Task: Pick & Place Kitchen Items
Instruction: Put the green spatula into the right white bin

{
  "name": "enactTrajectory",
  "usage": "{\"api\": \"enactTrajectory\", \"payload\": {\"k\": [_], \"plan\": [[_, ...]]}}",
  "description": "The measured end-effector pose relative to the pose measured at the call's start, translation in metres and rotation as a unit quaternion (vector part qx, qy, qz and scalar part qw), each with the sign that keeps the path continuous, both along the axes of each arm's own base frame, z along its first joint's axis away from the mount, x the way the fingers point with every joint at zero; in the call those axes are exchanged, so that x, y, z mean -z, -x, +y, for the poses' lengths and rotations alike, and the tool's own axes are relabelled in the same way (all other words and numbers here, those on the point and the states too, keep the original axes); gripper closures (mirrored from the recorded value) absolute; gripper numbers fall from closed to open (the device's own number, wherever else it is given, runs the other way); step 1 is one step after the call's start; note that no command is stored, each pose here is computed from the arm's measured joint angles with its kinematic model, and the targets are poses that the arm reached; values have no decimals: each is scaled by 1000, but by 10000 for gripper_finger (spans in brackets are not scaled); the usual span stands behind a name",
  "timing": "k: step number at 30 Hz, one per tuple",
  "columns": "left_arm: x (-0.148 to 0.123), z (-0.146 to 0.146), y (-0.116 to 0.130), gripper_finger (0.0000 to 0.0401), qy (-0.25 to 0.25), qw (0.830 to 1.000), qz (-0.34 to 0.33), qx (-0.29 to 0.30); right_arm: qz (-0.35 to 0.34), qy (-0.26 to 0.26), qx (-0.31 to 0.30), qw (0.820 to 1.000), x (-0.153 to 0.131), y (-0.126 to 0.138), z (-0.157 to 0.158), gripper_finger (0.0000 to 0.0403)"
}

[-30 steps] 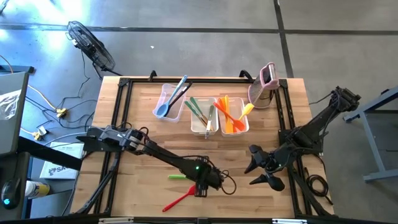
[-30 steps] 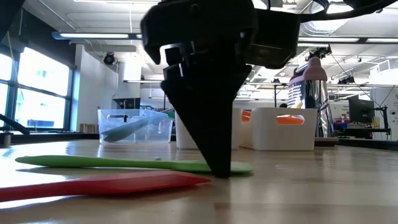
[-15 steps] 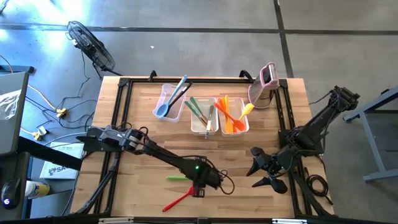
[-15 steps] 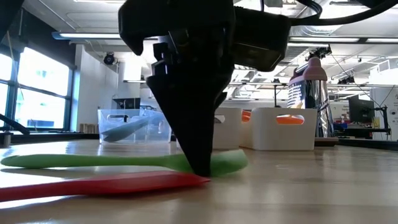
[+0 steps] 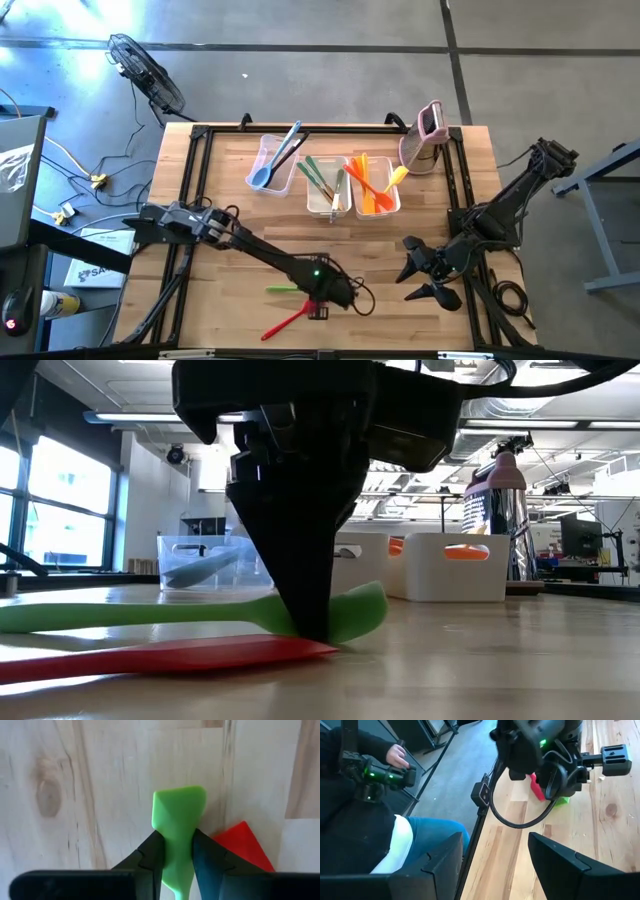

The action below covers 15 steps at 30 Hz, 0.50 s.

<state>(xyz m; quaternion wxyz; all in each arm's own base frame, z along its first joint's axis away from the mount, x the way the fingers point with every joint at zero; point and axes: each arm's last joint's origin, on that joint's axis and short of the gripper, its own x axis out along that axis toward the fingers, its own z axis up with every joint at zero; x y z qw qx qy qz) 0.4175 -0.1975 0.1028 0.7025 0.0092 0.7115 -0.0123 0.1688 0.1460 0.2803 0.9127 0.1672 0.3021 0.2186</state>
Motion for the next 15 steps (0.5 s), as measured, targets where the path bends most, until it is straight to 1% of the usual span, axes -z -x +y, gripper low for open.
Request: {"api": "enactTrajectory", "payload": {"k": [4, 6, 7, 8, 9, 10, 11, 12, 13, 15], "plan": [[-7, -2, -4, 327, -50, 999, -3, -18, -1, 2, -1, 1000, 0, 0, 0, 185], [-17, 0, -2, 330, -93, 995, 15, -20, -2, 2, -1, 1000, 0, 0, 0, 185], [-25, 5, 7, 331, -136, 989, 63, -16, -2, 2, -1, 1000, 0, 0, 0, 185], [-35, 12, 19, 332, -191, 973, 131, -6, -3, 4, 1, 1000, 0, 0, 0, 185], [-36, 17, 24, 335, -223, 962, 161, -5, -5, 6, 6, 1000, 0, 0, 0, 185], [-37, 16, 20, 339, -228, 962, 148, -3, -7, 7, 9, 1000, 0, 0, 0, 185], [-40, 17, 18, 342, -223, 965, 135, -8, -8, 7, 10, 1000, -1, -1, 0, 185], [-51, 15, 13, 344, -216, 973, 86, -13, -10, 7, 10, 1000, -1, -1, 0, 185], [-58, 14, 9, 346, -215, 976, 44, -17, -14, 6, 7, 1000, -2, -1, 0, 185], [-65, 15, 11, 350, -226, 973, 28, -25, -18, 9, 5, 1000, -2, 0, 1, 185]]}}
